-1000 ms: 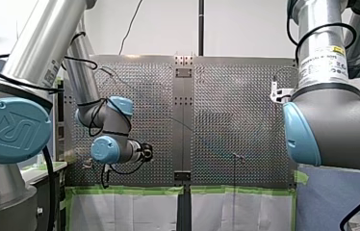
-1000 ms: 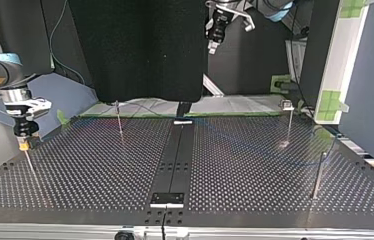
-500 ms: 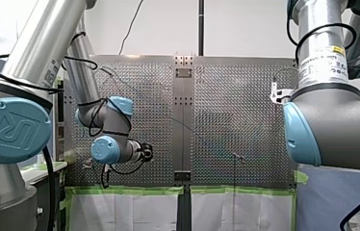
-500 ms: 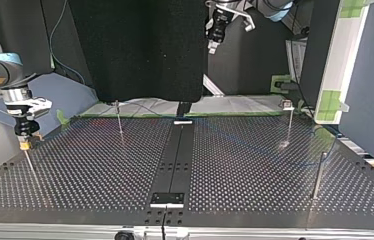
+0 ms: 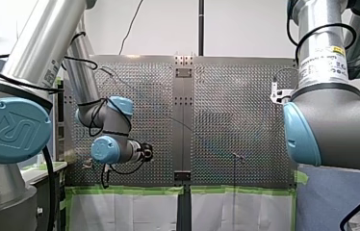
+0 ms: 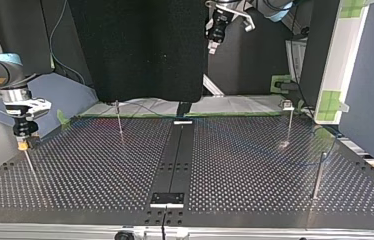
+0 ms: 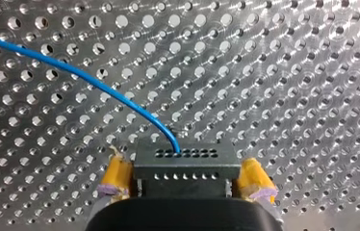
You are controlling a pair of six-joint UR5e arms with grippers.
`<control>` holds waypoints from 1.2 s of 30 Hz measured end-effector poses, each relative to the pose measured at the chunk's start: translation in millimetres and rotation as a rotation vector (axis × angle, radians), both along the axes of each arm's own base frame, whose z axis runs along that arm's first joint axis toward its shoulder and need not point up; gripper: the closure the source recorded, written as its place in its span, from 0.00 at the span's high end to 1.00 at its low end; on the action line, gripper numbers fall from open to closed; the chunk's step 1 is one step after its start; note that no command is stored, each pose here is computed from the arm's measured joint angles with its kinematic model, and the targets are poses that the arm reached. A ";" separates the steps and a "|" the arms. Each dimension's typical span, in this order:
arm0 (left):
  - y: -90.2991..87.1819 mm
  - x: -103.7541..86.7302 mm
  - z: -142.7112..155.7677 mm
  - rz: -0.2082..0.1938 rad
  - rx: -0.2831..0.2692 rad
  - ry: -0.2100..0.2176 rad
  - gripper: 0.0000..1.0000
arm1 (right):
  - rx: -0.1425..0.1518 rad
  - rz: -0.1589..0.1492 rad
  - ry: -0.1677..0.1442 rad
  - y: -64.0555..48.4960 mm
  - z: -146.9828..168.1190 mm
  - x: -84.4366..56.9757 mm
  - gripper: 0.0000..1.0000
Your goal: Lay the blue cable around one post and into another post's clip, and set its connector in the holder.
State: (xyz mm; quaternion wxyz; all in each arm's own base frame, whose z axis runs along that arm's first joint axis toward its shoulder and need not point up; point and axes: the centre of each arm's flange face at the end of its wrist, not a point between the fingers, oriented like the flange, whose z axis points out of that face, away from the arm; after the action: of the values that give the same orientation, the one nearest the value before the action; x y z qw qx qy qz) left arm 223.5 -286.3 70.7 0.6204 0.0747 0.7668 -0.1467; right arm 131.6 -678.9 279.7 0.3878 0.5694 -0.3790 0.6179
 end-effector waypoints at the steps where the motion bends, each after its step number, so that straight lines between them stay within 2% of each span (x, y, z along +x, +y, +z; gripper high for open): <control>1: 0.0 0.1 0.0 0.000 0.000 0.000 1.00 | 0.000 -0.001 0.000 0.0 -0.1 -0.1 0.99; 15: -0.1 0.5 0.1 0.000 0.000 -0.001 1.00 | 0.001 -0.010 -0.002 -0.6 -0.9 -1.2 0.99; 30: 0.5 1.4 0.2 0.003 0.000 -0.001 1.00 | 0.002 -0.067 -0.012 -3.5 -0.7 -9.9 0.99; 36: 0.4 1.2 0.2 0.003 0.000 -0.001 1.00 | 0.011 -0.113 -0.021 -4.7 -1.3 -16.3 0.99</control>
State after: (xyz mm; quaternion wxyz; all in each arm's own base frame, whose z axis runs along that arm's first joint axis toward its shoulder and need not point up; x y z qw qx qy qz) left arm 224.7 -285.9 70.9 0.6209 0.0738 0.7666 -0.1458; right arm 115.2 -683.6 278.4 0.4150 0.5427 -0.4179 0.5988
